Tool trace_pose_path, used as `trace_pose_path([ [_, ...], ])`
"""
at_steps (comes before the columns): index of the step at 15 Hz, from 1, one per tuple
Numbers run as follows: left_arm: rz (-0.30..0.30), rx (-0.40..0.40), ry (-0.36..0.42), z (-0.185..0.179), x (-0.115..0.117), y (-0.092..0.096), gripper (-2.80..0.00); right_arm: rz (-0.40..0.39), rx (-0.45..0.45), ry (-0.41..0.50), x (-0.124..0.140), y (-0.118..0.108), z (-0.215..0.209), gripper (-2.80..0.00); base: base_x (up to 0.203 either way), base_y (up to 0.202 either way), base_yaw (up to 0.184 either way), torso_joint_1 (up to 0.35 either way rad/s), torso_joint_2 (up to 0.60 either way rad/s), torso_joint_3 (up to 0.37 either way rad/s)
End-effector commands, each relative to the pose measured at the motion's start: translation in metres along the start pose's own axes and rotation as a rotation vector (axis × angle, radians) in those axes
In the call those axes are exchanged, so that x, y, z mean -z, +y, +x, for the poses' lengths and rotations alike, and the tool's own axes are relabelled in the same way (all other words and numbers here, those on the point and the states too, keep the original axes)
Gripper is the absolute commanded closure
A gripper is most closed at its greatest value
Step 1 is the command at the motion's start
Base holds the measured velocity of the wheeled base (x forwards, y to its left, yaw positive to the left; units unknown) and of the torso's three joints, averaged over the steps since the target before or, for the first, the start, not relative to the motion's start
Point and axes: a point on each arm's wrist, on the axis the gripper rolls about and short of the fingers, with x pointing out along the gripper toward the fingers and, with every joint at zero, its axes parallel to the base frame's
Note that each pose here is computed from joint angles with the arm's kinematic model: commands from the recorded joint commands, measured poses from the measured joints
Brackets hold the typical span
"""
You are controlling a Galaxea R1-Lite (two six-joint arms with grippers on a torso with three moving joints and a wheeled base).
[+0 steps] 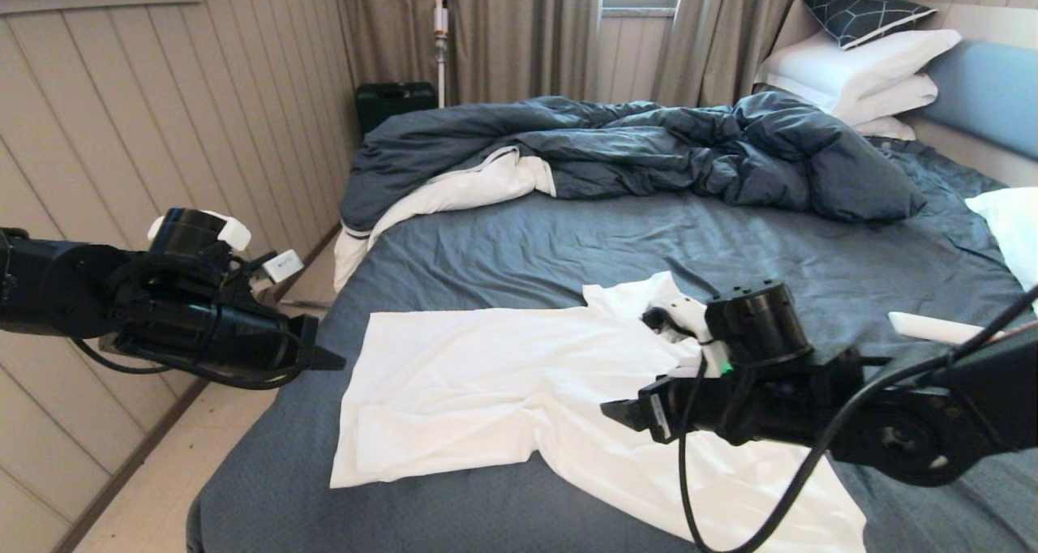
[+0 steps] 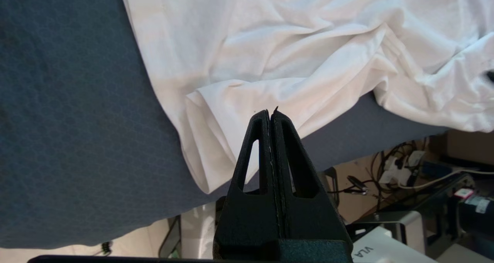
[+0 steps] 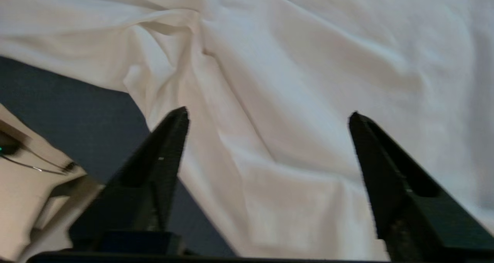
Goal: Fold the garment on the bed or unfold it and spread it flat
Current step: Fold the white T-shirt
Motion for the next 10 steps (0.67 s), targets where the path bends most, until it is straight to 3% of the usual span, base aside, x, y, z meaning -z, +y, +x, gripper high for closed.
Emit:
trace_pose_path([
  [1, 0.009, 0.0, -0.001, -0.001, 0.001, -0.001, 0.0, 0.103, 0.011, -0.063, -0.006, -0.004, -0.035, 0.0, 0.0, 0.0, 0.0, 0.0, 0.0, 0.0],
  [2, 0.025, -0.003, -0.01, -0.004, 0.0, -0.002, 0.0, 0.138, 0.019, -0.084, -0.005, -0.007, -0.052, 0.0, 0.0, 0.0, 0.0, 0.0, 0.0, 0.0],
  [4, 0.129, -0.053, 0.002, 0.0, 0.001, 0.0, 0.0, 0.188, 0.052, -0.094, -0.001, -0.013, -0.092, 0.0, 0.0, 0.0, 0.0, 0.0, 0.0, 0.0],
  [6, 0.304, -0.164, 0.048, 0.01, 0.01, -0.001, 0.0, 0.263, 0.115, -0.054, 0.003, -0.026, -0.125, 0.0, 0.0, 0.0, 0.0, 0.0, 0.0, 0.0],
  [8, 0.463, -0.2, 0.067, 0.023, 0.015, -0.017, 0.0, 0.292, 0.106, -0.085, -0.008, -0.03, -0.131, 0.0, 0.0, 0.0, 0.0, 0.0, 0.0, 0.0],
  [10, 0.581, -0.228, 0.045, 0.04, 0.014, -0.037, 0.0, 0.311, 0.082, -0.13, -0.024, -0.041, -0.134, 0.0, 0.0, 0.0, 0.0, 0.0, 0.0, 0.0],
])
